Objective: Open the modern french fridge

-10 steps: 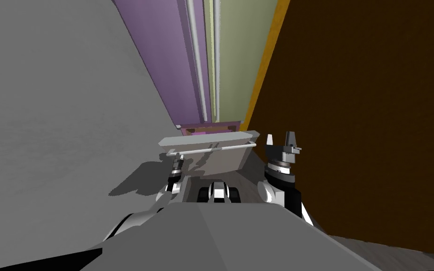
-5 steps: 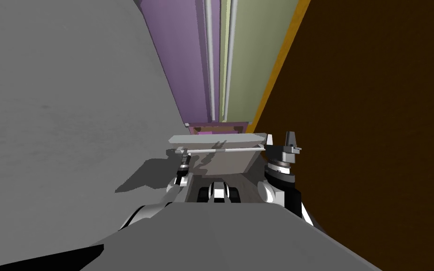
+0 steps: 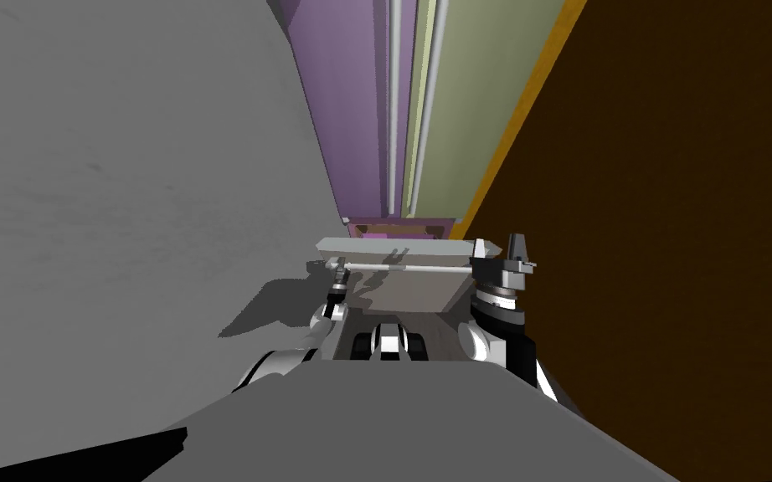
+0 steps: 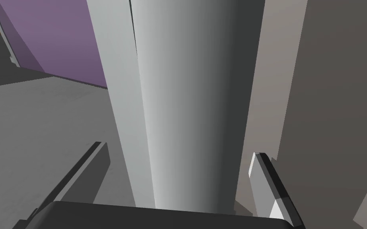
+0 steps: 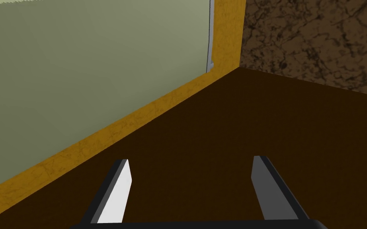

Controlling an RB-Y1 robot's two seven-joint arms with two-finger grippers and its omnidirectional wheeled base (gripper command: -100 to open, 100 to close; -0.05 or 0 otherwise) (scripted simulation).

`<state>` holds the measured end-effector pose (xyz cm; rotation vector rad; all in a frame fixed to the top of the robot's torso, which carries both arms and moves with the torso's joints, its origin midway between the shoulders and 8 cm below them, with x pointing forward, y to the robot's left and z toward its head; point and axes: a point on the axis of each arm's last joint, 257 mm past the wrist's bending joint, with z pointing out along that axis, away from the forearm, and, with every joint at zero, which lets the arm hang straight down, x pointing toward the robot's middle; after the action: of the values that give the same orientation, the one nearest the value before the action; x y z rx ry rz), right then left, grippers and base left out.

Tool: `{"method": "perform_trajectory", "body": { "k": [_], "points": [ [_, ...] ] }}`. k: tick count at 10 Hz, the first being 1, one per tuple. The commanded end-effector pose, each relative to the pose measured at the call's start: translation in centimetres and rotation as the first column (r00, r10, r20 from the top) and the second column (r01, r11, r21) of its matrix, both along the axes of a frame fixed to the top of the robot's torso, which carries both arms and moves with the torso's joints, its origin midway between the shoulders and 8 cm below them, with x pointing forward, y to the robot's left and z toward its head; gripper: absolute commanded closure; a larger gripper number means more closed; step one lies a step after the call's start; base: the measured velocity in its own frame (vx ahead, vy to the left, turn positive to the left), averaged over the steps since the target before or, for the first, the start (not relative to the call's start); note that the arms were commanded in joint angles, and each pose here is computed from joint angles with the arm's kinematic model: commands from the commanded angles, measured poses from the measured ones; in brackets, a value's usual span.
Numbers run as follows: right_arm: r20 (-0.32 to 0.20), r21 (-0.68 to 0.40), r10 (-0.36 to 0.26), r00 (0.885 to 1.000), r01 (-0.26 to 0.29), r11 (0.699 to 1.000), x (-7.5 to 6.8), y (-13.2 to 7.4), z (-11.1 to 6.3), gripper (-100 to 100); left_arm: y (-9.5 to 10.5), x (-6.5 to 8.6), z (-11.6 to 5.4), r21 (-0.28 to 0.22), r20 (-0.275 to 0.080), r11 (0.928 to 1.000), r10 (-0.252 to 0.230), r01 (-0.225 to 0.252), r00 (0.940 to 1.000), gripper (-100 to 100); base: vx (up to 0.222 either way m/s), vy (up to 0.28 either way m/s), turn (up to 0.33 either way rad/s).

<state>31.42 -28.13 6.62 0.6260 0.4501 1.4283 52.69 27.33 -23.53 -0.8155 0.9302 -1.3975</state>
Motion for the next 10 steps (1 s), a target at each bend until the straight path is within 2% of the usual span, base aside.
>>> {"method": "perform_trajectory", "body": {
  "k": [1, 2, 3, 4, 5, 10],
  "points": [
    [0.000, 0.000, 0.000, 1.000, 0.000, 1.000, 0.0, 0.0, 0.0, 0, -5.4, 2.6, 1.8, 0.011, 0.003, 0.9972, -0.074, 0.073, 0.9973, -100, -0.030, 0.045, 0.296],
    [0.000, 0.000, 0.000, 1.000, 0.000, 1.000, 0.0, 0.0, 0.0, 0, -5.4, 2.6, 1.8, 0.011, 0.003, 0.9972, -0.074, 0.073, 0.9973, -100, -0.013, 0.035, 0.133],
    [0.000, 0.000, 0.000, 1.000, 0.000, 1.000, 0.0, 0.0, 0.0, 0, -7.6, 3.5, 2.7, 0.017, 0.006, 0.9946, -0.103, 0.103, 0.9947, -100, -0.011, 0.045, 0.184],
    [0.000, 0.000, 0.000, 1.000, 0.000, 1.000, 0.0, 0.0, 0.0, 0, -6.6, 2.9, 1.9, 0.012, -0.001, 0.9961, -0.088, 0.088, 0.9961, -100, 0.002, 0.019, 0.034],
    [0.000, 0.000, 0.000, 1.000, 0.000, 1.000, 0.0, 0.0, 0.0, 0, -6.8, 2.9, 1.8, 0.013, -0.005, 0.9959, -0.090, 0.090, 0.9959, 0, 0.000, 0.000, 0.000],
    [0.000, 0.000, 0.000, 1.000, 0.000, 1.000, 0.0, 0.0, 0.0, 0, -6.7, 2.9, 1.5, 0.012, -0.012, 0.9960, -0.088, 0.088, 0.9960, 0, 0.000, 0.000, 0.000]
  ]
}}
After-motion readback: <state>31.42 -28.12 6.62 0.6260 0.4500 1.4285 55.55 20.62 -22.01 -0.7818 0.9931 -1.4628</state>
